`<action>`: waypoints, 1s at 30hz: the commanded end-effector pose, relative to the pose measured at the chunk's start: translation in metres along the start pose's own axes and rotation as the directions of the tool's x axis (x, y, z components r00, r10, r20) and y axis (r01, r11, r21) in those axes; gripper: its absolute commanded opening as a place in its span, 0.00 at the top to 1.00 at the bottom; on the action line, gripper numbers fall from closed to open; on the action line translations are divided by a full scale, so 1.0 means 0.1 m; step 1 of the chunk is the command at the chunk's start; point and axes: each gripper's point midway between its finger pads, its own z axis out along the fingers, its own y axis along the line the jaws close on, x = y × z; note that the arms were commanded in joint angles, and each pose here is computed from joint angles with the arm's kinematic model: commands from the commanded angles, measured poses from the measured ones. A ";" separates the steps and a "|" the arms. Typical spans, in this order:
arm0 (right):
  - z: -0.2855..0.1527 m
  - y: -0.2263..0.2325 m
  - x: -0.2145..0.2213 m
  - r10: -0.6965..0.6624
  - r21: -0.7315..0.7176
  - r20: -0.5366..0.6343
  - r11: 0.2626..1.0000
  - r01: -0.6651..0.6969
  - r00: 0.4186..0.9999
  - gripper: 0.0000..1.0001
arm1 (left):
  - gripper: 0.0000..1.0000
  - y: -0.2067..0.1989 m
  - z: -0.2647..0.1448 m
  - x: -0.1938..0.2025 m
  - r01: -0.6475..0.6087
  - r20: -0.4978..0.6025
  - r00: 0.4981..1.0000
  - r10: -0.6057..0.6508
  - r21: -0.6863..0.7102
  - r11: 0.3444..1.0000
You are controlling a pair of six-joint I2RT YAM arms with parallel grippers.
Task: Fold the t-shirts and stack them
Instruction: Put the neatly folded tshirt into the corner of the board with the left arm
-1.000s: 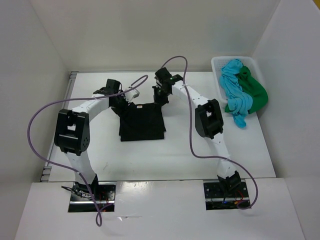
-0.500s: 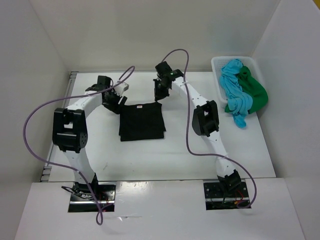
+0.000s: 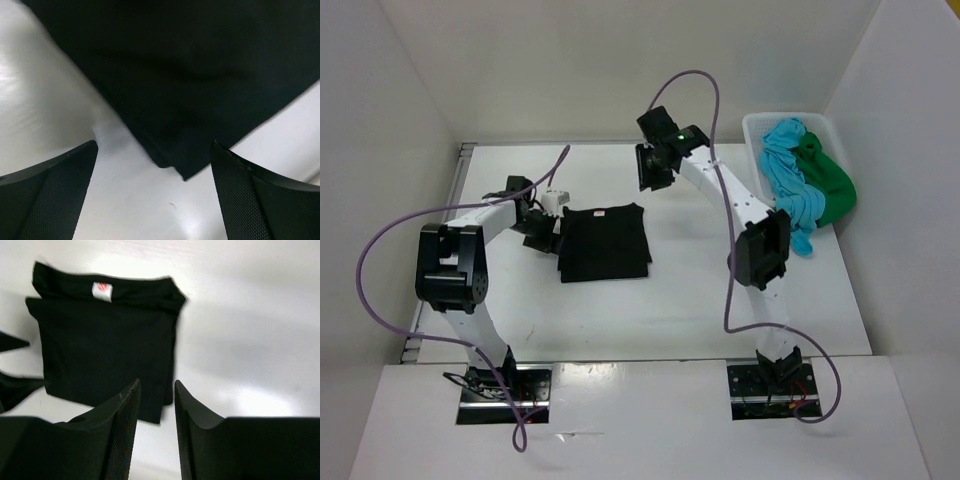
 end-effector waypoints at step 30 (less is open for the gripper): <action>-1.59 -0.58 -0.23 0.046 0.166 0.279 0.982 -0.095 0.959 0.60 | 1.00 0.45 0.38 -0.43 0.085 -0.023 0.996 -0.088 -0.092 0.992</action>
